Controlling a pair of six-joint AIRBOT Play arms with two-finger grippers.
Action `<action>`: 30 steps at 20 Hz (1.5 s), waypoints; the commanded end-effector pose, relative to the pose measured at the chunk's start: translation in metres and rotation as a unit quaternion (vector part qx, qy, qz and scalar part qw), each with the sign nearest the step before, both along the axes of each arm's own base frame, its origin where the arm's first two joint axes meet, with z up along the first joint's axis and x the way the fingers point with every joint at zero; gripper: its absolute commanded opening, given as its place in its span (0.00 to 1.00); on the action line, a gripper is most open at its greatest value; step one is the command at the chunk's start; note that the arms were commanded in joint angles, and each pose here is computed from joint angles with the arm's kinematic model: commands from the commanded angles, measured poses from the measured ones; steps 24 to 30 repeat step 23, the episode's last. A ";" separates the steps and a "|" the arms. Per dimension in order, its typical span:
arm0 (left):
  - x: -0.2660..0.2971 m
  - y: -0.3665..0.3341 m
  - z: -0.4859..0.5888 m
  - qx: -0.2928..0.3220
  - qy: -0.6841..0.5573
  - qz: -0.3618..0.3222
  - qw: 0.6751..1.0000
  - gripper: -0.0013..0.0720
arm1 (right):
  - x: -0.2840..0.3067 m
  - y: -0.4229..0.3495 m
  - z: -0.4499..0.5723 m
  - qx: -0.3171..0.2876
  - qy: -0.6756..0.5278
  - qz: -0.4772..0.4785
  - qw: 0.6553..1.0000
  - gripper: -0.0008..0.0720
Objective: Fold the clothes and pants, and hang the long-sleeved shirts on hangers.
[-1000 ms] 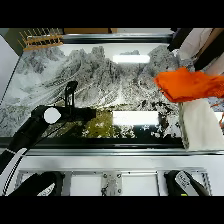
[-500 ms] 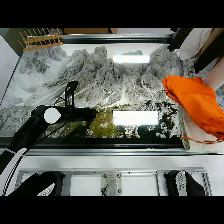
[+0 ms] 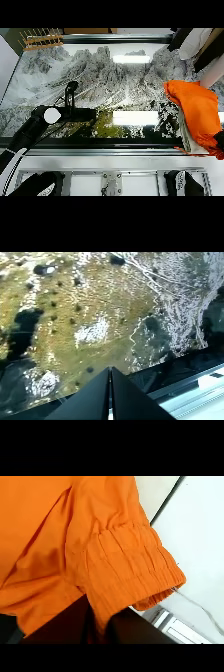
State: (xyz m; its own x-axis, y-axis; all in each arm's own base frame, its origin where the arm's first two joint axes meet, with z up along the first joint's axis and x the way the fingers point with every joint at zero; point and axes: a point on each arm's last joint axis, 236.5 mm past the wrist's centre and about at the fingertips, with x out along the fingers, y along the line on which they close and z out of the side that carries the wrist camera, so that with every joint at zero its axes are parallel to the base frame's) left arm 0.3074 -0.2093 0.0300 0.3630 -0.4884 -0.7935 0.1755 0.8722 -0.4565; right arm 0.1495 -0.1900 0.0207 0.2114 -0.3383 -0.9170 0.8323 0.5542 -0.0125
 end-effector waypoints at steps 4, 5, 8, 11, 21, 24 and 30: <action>-0.001 0.000 0.000 0.000 0.001 -0.001 1.000 0.03 | 0.019 -0.047 0.061 -0.146 -0.009 0.074 0.987 0.90; -0.001 0.000 0.000 0.000 0.001 -0.001 1.000 0.03 | 0.037 -0.042 0.081 -0.159 -0.042 0.096 0.982 0.90; 0.000 0.000 0.000 0.000 0.001 -0.001 1.000 0.03 | 0.100 0.022 0.113 -0.130 -0.160 0.201 0.958 0.90; 0.000 0.000 0.000 0.000 0.001 0.000 1.000 0.03 | 0.142 0.137 0.116 -0.012 -0.243 0.341 0.908 0.90; 0.000 0.000 0.000 0.000 0.000 0.000 1.000 0.03 | 0.133 0.286 0.065 0.127 -0.198 0.523 0.819 0.04; 0.000 0.000 0.000 0.000 0.000 0.000 1.000 0.03 | 0.133 0.286 0.065 0.127 -0.198 0.523 0.819 0.04; 0.000 0.000 0.000 0.000 0.000 0.000 1.000 0.03 | 0.133 0.286 0.065 0.127 -0.198 0.523 0.819 0.04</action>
